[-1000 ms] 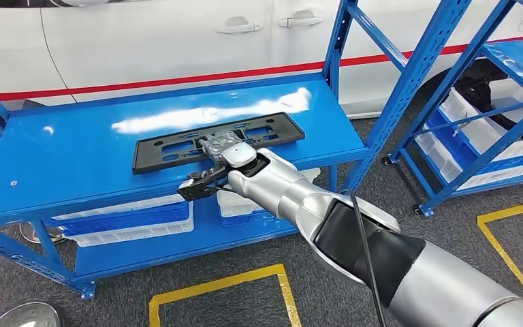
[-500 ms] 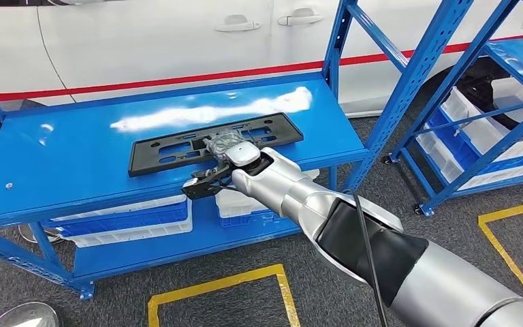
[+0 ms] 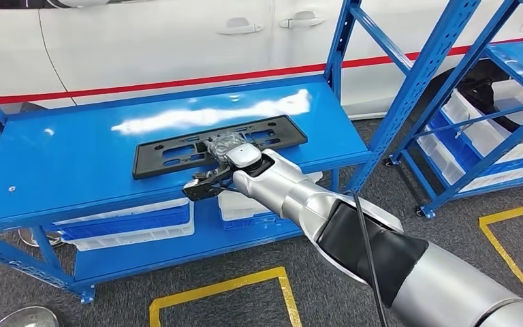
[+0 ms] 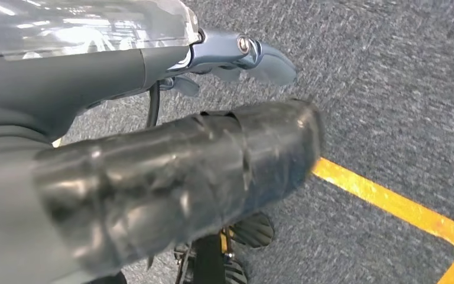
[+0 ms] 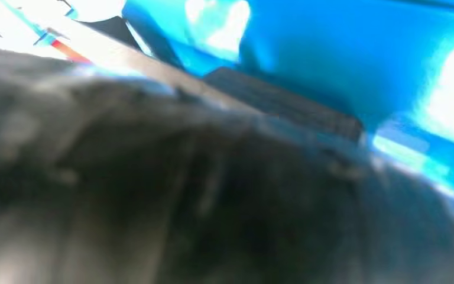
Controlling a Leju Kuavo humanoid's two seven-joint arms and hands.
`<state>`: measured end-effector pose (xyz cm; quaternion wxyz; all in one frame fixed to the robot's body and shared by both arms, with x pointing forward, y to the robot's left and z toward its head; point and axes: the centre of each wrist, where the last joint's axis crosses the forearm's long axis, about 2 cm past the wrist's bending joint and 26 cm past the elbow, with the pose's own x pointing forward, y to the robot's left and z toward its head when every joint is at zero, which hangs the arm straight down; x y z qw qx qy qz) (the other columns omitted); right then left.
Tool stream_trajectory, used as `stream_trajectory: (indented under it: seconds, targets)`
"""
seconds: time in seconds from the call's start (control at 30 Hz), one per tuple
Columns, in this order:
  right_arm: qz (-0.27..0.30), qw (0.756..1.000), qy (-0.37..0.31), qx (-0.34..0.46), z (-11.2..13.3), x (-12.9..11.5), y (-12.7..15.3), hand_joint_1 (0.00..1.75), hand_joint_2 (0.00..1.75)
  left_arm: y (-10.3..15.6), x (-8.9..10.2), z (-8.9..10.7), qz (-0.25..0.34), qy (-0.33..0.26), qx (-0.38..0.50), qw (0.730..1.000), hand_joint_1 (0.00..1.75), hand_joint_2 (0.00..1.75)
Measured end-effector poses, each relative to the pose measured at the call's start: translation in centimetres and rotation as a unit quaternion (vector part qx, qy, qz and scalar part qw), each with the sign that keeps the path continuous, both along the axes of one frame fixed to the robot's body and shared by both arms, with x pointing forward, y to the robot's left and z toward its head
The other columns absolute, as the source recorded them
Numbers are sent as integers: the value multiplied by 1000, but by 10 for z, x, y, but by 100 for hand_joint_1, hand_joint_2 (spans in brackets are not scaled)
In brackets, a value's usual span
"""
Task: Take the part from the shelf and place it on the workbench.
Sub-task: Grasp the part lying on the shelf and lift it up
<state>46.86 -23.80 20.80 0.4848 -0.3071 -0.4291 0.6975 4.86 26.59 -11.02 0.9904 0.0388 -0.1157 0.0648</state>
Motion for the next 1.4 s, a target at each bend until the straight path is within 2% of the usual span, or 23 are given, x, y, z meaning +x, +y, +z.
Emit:
stream_trajectory:
  seconds: [0.27,0.6,1.23,1.37,1.4]
  targets:
    - [-3,1000,5,-2,-4,-2,-3,0,0,0,0,0,0,-1,0,1000,0,0]
    - [-3,1000,-2,5,3,2,-3,0,0,-2,0,0,-7,-2,-1,1000,0,0]
    - [2,1000,16,18,-13,-5,-4,0,0,0,-1,0,-14,-2,-3,1000,0,0]
    - [2,1000,15,18,-16,-7,-6,0,175,-2,-1,0,-16,2,-4,1000,0,0]
    - [2,1000,14,19,-16,-7,-6,0,175,-2,0,0,-16,2,-5,1000,0,0]
